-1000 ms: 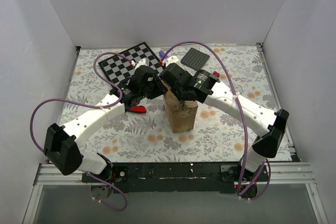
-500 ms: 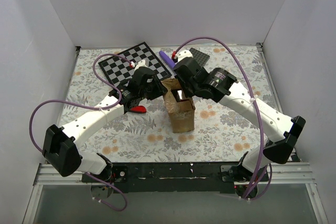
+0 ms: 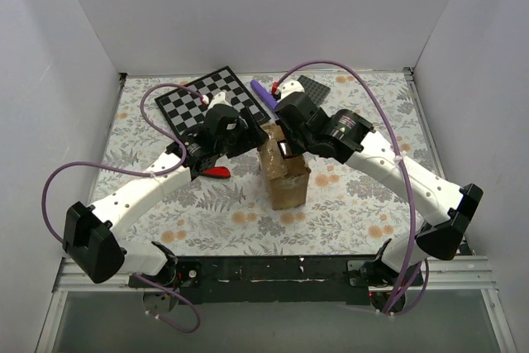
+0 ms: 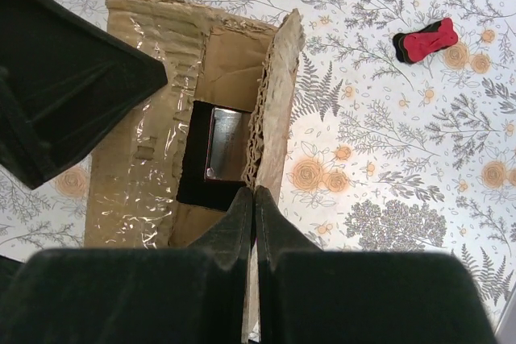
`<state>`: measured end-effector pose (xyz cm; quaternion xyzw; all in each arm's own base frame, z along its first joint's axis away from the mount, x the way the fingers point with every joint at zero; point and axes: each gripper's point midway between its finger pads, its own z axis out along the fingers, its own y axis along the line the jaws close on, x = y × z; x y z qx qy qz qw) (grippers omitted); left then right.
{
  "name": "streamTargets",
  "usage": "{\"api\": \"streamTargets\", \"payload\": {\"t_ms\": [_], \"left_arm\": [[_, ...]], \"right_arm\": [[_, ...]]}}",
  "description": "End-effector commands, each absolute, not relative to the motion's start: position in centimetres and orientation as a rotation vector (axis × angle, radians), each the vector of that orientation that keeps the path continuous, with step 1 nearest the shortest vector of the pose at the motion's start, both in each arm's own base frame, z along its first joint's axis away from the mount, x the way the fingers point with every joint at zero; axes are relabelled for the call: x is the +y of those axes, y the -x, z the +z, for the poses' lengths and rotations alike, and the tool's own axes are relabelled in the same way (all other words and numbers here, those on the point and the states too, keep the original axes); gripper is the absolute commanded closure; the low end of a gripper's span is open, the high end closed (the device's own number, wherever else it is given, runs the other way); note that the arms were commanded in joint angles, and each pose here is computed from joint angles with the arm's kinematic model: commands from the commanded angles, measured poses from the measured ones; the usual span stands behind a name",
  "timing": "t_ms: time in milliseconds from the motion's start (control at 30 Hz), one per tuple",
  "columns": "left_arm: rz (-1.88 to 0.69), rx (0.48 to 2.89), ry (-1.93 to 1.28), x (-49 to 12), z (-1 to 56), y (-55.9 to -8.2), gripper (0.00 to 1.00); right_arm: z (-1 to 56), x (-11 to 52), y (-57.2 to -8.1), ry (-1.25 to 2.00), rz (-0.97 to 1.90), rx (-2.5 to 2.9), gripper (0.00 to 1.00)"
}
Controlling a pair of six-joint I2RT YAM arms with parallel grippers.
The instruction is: Unpack the express box
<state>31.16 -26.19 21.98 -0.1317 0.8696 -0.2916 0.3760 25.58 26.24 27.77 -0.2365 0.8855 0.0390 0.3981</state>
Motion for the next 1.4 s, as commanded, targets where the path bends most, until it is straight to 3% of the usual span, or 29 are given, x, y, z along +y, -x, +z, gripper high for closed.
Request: {"api": "streamTargets", "payload": {"t_ms": [0, 167, 367, 500, 667, 967, 1100, 1133, 1367], "left_arm": [[-0.835, 2.087, 0.309, -25.6, 26.9, -30.9, 0.26], [-0.957, 2.023, 0.170, -27.3, 31.1, -30.3, 0.17], [-1.060, 2.152, -0.005, -30.6, 32.0, -29.2, 0.17], [-0.946, 2.287, -0.061, -31.5, 30.2, -29.7, 0.24], [-0.723, 2.372, -0.056, -29.5, 28.3, -29.9, 0.21], [-0.434, 2.282, 0.069, -23.0, 30.1, -29.8, 0.18], [-0.461, 2.290, 0.128, -22.5, 29.3, -28.9, 0.15], [-0.483, 2.290, 0.138, -22.6, 29.3, -28.7, 0.03], [-0.554, 2.124, 0.321, -20.4, 32.4, -28.4, 0.02]], "right_arm": [[28.9, 26.5, -24.9, 0.547, 0.211, 2.207, 0.99], [29.9, 27.2, -23.6, 0.487, 0.407, 2.146, 0.99], [31.0, 27.4, -22.9, 0.427, 0.521, 2.092, 0.99], [31.0, 27.2, -23.0, 0.427, 0.508, 2.098, 0.99], [31.0, 27.2, -23.2, 0.426, 0.491, 2.097, 0.99], [31.2, 26.9, -23.7, 0.404, 0.465, 2.082, 0.99], [30.8, 27.1, -23.7, 0.402, 0.469, 2.085, 0.99], [30.7, 27.1, -23.8, 0.402, 0.465, 2.087, 0.99], [30.4, 27.0, -24.2, 0.380, 0.444, 2.094, 0.99]]}}
